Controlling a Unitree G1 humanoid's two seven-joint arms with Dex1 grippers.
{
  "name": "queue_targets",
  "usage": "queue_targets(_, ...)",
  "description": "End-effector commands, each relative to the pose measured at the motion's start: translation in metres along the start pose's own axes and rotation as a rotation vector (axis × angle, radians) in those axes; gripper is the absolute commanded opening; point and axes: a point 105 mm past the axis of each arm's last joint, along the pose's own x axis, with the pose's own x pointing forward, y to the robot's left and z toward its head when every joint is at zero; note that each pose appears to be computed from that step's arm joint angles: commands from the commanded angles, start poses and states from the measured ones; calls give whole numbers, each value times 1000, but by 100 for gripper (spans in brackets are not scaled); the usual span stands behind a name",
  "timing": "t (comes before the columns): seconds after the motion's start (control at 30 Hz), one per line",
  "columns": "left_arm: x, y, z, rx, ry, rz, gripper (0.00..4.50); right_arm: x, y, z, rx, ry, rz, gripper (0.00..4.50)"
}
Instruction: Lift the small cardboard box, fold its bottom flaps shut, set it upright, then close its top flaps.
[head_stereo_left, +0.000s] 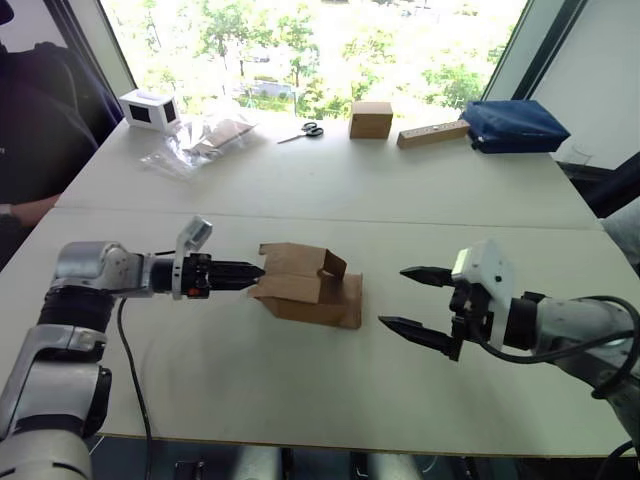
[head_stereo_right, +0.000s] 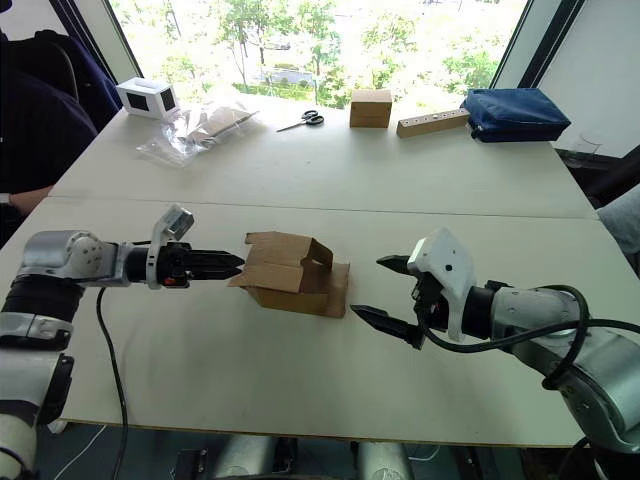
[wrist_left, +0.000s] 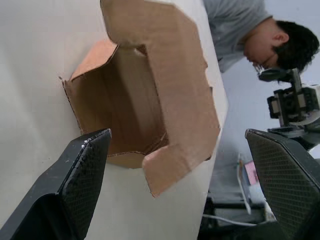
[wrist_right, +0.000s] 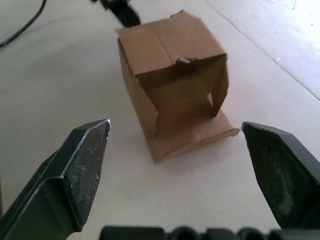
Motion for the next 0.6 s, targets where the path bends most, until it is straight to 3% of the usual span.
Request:
queue_targets(0.03, 7, -5, 6, 34, 20, -34, 442, -8, 4, 8, -27, -18, -19, 443)
queue_targets(0.6, 44, -8, 23, 92, 65, -128, 442, -13, 17, -7, -42, 68, -17, 443)
